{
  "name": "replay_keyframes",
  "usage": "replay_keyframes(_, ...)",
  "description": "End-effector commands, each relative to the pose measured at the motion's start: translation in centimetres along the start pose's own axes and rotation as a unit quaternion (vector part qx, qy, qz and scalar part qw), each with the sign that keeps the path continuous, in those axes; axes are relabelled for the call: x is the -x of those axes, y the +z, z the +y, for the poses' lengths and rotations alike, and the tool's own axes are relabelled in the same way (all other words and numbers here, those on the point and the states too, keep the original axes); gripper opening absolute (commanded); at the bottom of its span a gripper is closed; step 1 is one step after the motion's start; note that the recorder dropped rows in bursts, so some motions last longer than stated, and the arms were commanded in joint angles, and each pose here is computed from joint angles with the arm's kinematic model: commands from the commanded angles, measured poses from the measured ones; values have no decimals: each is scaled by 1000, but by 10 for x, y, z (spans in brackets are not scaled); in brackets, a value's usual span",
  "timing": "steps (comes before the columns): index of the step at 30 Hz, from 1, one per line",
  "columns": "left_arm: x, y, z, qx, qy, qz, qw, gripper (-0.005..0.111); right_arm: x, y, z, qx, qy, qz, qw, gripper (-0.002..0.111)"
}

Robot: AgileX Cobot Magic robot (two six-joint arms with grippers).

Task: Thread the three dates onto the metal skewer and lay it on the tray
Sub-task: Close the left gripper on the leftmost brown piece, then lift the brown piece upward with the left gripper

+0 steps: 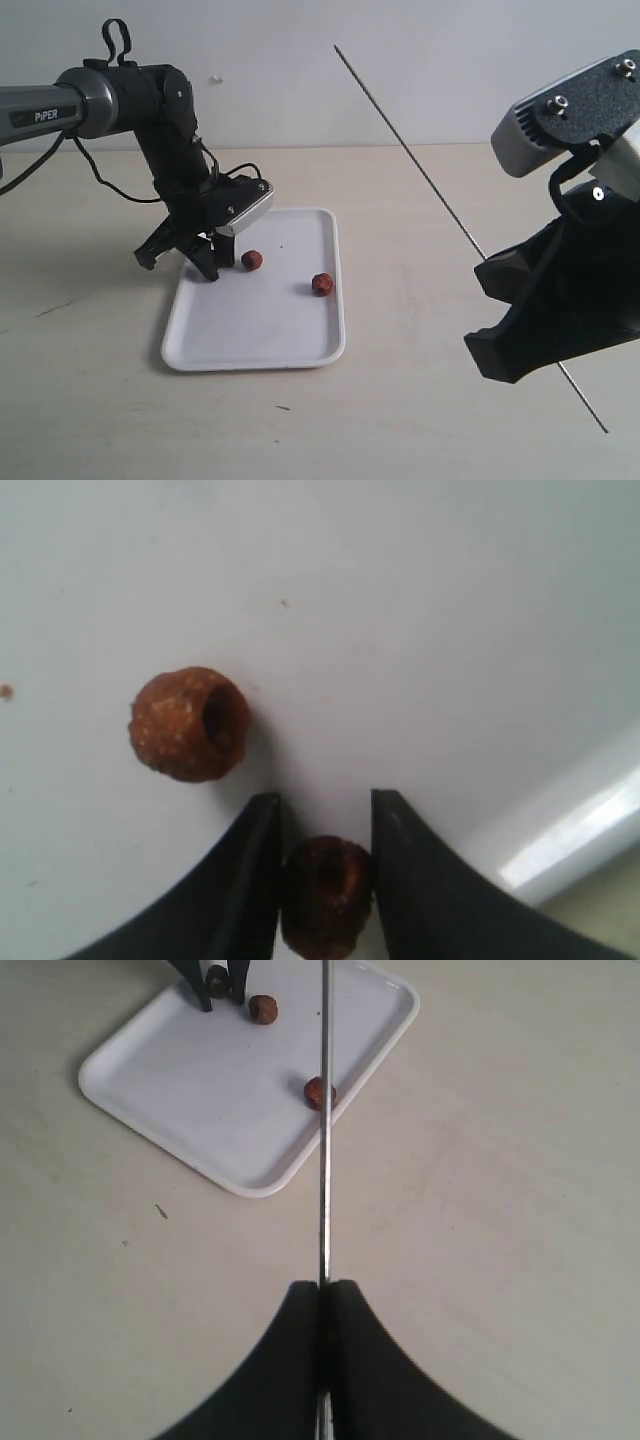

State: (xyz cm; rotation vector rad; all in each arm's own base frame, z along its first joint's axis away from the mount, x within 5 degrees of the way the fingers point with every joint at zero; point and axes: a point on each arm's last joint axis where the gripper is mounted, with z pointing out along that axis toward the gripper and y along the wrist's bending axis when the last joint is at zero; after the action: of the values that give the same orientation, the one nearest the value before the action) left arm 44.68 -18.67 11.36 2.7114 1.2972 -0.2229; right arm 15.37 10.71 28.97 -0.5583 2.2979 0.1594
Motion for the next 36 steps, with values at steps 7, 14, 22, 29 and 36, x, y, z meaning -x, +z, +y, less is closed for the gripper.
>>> replay_keyframes(7,12,-17,4,33,-54,-40,997,2,0,1,-1,-2,2,-1,1000,0)
replay_keyframes(14,14,-28,4,41,-115,-40,992,0,0,1,-1,-2,2,-1,1000,0)
replay_keyframes(22,30,-62,7,80,-218,-96,968,0,2,3,1,5,2,-11,1000,0)
replay_keyframes(29,40,-94,10,111,-370,-143,911,0,-8,25,7,16,10,29,999,0)
replay_keyframes(36,47,-117,14,123,-506,-223,824,0,-38,49,15,43,34,64,996,0)
